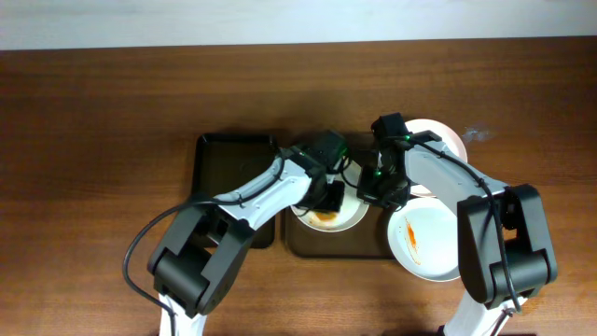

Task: Clean dirty plates on tray and stack at the side

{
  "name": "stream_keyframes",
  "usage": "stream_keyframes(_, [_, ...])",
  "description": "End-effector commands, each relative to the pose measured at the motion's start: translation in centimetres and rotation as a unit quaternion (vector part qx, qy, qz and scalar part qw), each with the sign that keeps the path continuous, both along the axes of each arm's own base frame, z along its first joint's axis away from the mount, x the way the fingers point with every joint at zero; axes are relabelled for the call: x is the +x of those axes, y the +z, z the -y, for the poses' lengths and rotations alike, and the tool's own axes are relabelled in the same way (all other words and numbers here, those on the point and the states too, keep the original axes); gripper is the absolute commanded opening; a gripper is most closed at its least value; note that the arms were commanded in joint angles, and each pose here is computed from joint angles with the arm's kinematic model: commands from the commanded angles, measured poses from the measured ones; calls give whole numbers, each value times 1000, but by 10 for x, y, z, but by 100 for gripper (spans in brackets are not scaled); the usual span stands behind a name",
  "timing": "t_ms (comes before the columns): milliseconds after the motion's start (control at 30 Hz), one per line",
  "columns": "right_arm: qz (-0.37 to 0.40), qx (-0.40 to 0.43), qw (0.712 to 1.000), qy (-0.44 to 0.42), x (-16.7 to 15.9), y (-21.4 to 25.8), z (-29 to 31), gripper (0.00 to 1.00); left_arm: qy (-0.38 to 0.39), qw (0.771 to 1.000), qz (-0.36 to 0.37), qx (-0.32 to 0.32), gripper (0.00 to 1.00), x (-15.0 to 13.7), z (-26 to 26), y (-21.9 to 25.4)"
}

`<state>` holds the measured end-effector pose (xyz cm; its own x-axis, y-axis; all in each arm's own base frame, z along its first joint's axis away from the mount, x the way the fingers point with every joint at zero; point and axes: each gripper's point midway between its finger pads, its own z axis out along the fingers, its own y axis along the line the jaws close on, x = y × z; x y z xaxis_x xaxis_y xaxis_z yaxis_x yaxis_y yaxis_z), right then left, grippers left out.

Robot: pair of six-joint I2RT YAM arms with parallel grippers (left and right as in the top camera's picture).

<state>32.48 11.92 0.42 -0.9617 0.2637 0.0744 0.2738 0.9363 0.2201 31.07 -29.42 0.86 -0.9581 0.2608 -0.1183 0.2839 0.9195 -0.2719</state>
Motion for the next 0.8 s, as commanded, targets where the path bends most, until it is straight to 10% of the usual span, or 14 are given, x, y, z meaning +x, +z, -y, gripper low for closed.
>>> stream_keyframes(0, [-11, -32, 999, -4, -7, -11, 11, 4, 61, 992, 86, 62, 0, 51, -43, 1])
stream_keyframes(300, [21, 119, 989, 81, 1, 4, 7, 4, 22, 999, -15, 34, 0, 11, -44, -4])
stream_keyframes(567, [27, 158, 983, 90, 0, 10, 3, 4, -5, 996, 45, -82, 0, 43, 1, 15])
stream_keyframes(767, [25, 158, 983, 89, 0, 10, 4, 4, 112, 989, 77, 56, 0, 59, -53, 1])
